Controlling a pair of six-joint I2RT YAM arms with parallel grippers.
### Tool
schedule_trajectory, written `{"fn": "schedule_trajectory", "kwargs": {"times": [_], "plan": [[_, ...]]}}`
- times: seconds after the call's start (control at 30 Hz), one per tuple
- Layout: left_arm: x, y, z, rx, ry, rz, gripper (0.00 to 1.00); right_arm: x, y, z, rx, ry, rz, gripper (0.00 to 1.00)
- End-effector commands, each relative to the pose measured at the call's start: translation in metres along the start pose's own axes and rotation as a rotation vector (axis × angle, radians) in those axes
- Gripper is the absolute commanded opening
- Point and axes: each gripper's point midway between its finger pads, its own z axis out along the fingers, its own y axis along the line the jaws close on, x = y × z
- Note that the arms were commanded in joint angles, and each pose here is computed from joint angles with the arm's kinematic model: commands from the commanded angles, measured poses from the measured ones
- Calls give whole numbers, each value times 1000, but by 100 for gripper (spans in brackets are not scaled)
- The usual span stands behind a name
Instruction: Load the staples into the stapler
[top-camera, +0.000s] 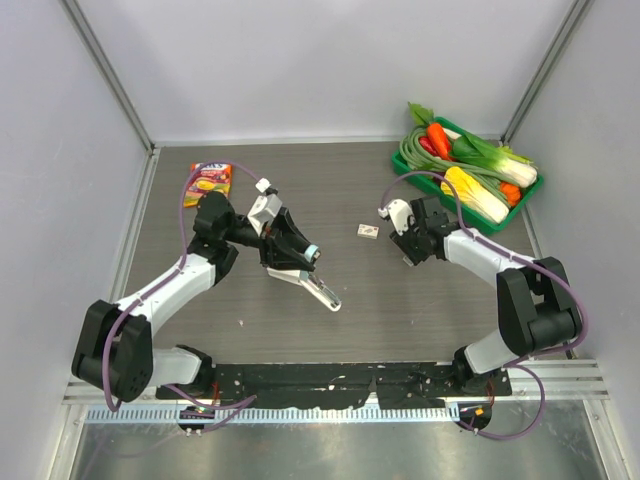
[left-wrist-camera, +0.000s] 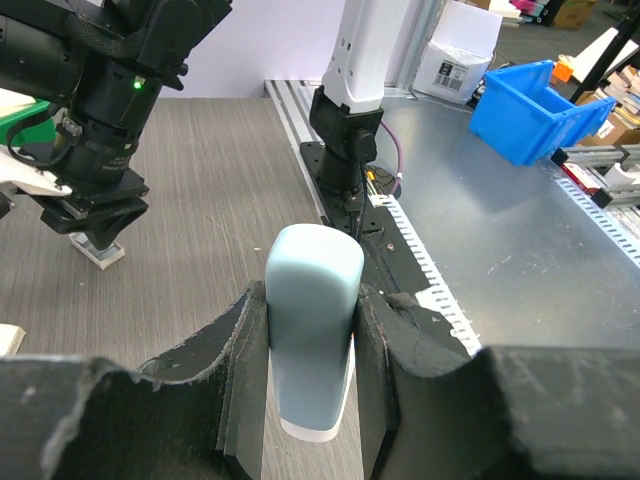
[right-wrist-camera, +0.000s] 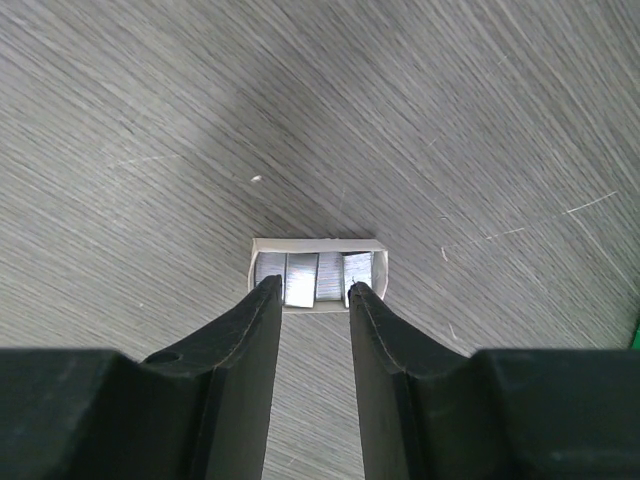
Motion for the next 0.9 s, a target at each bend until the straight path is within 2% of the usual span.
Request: {"fn": "schedule_trajectory", "kwargs": {"times": [0.0,0.33,0.87], "plan": [[-2,3,0,-12,-7,36,0,-10,-10,0,47,-35,-3,38],[-1,3,1,-11,-6,35,0,-11,-16,1,73,-15,14,34],[2,6,2,-11,-5,24,0,-10,-24,5,73,-11,39,32]]}}
